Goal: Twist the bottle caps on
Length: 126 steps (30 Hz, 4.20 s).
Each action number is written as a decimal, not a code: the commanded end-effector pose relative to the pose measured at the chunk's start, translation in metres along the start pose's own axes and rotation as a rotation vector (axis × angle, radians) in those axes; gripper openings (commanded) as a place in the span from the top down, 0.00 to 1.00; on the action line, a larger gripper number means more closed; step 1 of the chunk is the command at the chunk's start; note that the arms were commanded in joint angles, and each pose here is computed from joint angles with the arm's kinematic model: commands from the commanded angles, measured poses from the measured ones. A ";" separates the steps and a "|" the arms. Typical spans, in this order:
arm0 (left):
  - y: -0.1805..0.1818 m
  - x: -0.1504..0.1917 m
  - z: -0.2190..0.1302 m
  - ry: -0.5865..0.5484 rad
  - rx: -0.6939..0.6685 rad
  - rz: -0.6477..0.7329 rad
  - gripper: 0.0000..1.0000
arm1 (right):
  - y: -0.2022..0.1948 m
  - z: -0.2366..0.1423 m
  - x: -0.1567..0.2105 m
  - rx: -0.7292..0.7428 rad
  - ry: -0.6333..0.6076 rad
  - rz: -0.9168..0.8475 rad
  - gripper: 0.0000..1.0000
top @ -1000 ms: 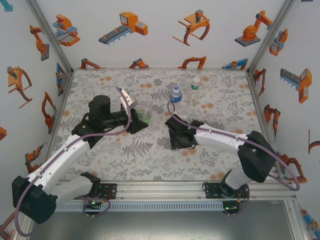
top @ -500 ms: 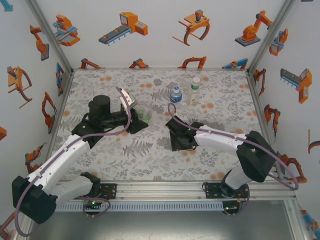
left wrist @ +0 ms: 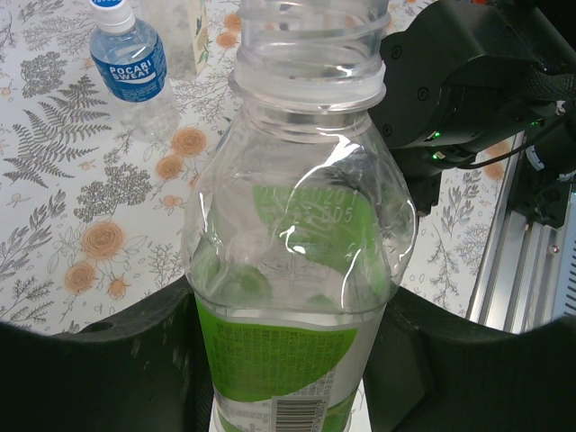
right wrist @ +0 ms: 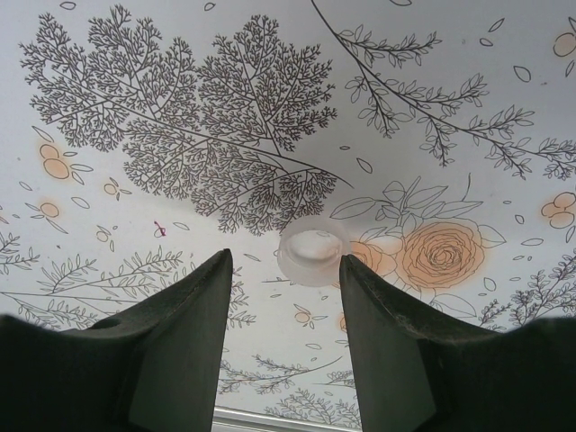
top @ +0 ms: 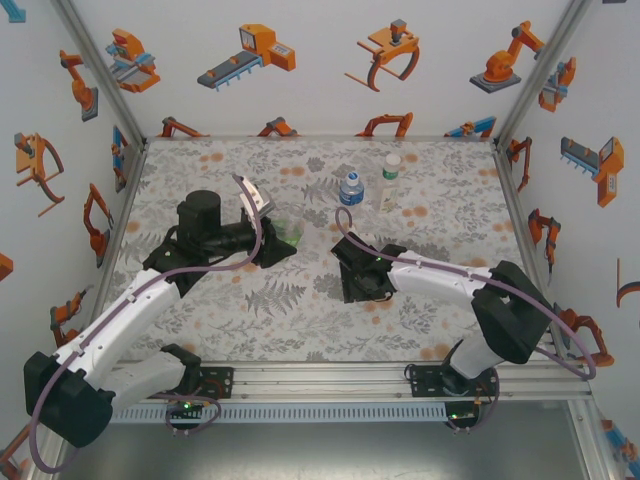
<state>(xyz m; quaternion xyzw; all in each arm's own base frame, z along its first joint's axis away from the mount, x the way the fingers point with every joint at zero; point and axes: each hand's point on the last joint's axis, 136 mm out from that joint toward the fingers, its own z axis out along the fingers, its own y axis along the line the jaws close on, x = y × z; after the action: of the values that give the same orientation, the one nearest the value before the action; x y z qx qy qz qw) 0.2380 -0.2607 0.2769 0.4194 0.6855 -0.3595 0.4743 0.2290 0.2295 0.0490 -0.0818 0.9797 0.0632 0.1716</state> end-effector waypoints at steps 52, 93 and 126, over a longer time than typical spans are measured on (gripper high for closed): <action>-0.005 -0.020 -0.004 -0.050 0.013 0.008 1.00 | 0.026 0.029 -0.018 -0.446 -0.031 0.340 0.75; -0.002 -0.009 -0.003 -0.012 -0.004 0.000 1.00 | 0.005 0.013 -0.011 0.009 0.023 -0.062 0.48; -0.004 0.000 -0.006 -0.009 -0.010 -0.011 1.00 | 0.028 0.022 -0.012 0.016 0.075 -0.137 0.59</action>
<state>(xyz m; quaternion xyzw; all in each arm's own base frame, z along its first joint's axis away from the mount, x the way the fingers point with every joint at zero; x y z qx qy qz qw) 0.2362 -0.2559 0.2788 0.4084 0.6912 -0.3557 0.4786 0.2466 0.2578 0.0323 -0.1379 0.9779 0.0422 0.1514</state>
